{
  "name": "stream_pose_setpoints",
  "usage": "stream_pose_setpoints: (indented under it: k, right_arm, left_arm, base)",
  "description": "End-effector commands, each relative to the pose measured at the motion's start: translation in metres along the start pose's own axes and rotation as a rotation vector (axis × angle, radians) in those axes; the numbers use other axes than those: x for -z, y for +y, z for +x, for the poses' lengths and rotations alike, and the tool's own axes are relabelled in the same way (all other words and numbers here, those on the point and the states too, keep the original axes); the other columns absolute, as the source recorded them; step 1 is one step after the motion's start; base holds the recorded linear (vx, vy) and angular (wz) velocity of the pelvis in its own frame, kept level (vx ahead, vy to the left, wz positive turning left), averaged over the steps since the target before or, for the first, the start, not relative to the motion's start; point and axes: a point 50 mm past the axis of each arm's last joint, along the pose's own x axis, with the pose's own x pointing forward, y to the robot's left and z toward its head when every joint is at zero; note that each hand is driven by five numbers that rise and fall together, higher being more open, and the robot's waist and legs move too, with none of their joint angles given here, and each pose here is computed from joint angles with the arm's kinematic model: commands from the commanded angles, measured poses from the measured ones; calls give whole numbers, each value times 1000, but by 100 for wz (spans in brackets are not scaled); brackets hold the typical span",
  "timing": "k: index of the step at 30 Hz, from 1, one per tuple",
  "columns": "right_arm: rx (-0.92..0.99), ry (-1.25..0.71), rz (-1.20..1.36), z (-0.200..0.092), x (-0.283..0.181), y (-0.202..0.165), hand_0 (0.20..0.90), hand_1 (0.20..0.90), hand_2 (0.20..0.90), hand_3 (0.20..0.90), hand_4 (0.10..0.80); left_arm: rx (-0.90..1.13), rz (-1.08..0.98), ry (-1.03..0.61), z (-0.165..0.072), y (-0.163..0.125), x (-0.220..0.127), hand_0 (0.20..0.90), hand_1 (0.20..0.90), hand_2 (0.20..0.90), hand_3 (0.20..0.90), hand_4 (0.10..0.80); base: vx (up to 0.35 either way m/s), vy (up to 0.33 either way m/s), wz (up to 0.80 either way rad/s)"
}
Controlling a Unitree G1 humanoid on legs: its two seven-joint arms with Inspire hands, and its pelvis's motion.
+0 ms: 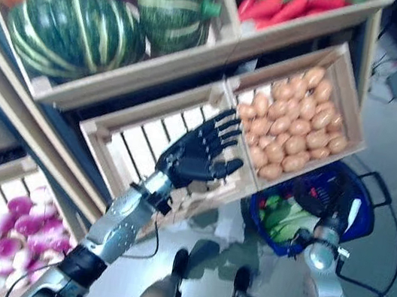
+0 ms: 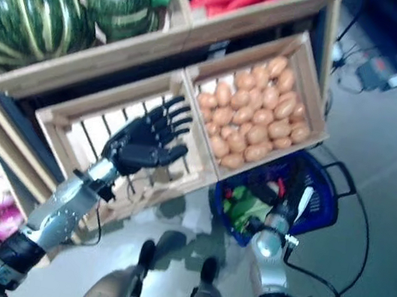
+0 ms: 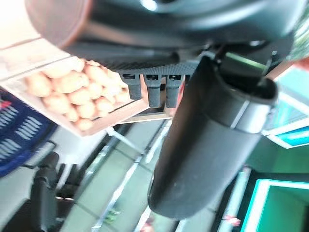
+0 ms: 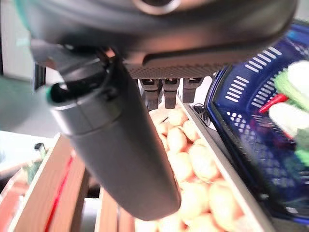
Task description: Put vegetables into the basket
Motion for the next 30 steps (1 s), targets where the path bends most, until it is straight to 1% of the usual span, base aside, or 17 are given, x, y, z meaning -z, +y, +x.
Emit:
stream_pose_setpoints:
  k: [1,3,4,5,6,7,8,9,12,14,16,17,20,22,25,27,30]
  right_arm:
    - [-162,168,-132,-22,44,-9,900,900,900,900,800]
    - [-243,299,-191,-35,73,-11,900,900,900,900,800]
    - [-272,369,-242,-41,88,-15,900,900,900,900,800]
    - [-273,383,-244,-42,91,-16,900,900,900,900,800]
    - [-281,450,-250,-49,103,-21,900,900,900,900,800]
    - [-303,580,-295,-63,125,-29,900,900,900,900,800]
    - [-307,618,-325,-69,134,-33,900,900,900,900,800]
    - [-307,659,-327,-75,140,-34,900,900,900,900,800]
    - [-253,883,-249,-104,168,-44,900,900,900,900,800]
    - [-230,995,-209,-120,179,-47,900,900,900,900,800]
    - [-221,1029,-198,-128,183,-49,900,900,900,900,800]
    - [-221,1051,-195,-131,185,-49,900,900,900,900,800]
    - [-241,1050,-193,-131,185,-44,900,900,900,900,800]
    - [-238,1039,-167,-128,184,-41,900,900,900,900,800]
    - [-221,1037,-138,-128,184,-43,900,900,900,900,800]
    - [-226,1040,-149,-130,185,-42,900,900,900,900,800]
    - [-230,1043,-164,-132,186,-43,900,900,900,900,800]
  left_arm:
    - [-53,34,113,-17,11,35,900,900,900,900,800]
    - [-97,143,207,-29,22,55,900,900,900,900,800]
    - [-106,171,263,-34,26,64,900,900,900,900,800]
    - [-107,174,267,-35,26,66,900,900,900,900,800]
    - [-134,172,317,-41,29,76,900,900,900,900,800]
    - [-170,203,399,-52,36,93,900,900,900,900,800]
    - [-184,233,430,-56,38,100,900,900,900,900,800]
    - [-191,247,459,-59,39,105,900,900,900,900,800]
    - [-232,300,614,-77,44,134,900,900,900,900,800]
    - [-305,311,701,-90,49,147,900,900,900,900,800]
    - [-349,297,782,-103,52,159,900,900,900,900,800]
    - [-378,313,866,-114,53,168,900,900,900,900,800]
    - [-404,322,974,-135,52,182,900,900,900,900,800]
    - [-422,298,1041,-152,50,190,900,900,900,900,800]
    - [-467,273,1107,-174,49,197,900,900,900,900,800]
    - [-488,254,1124,-182,48,199,900,900,900,900,800]
    - [-505,257,1133,-186,48,200,900,900,900,900,800]
  base:
    - [126,62,-9]
    - [90,49,-5]
    - [48,29,-5]
    - [50,27,-6]
    - [75,36,-7]
    - [92,41,-8]
    - [76,31,-6]
    - [43,17,-3]
    - [45,22,-2]
    - [47,17,-1]
    - [64,10,-1]
    - [65,11,-2]
    - [52,11,0]
    - [64,13,1]
    - [47,14,-2]
    - [51,13,-2]
    - [28,6,-1]
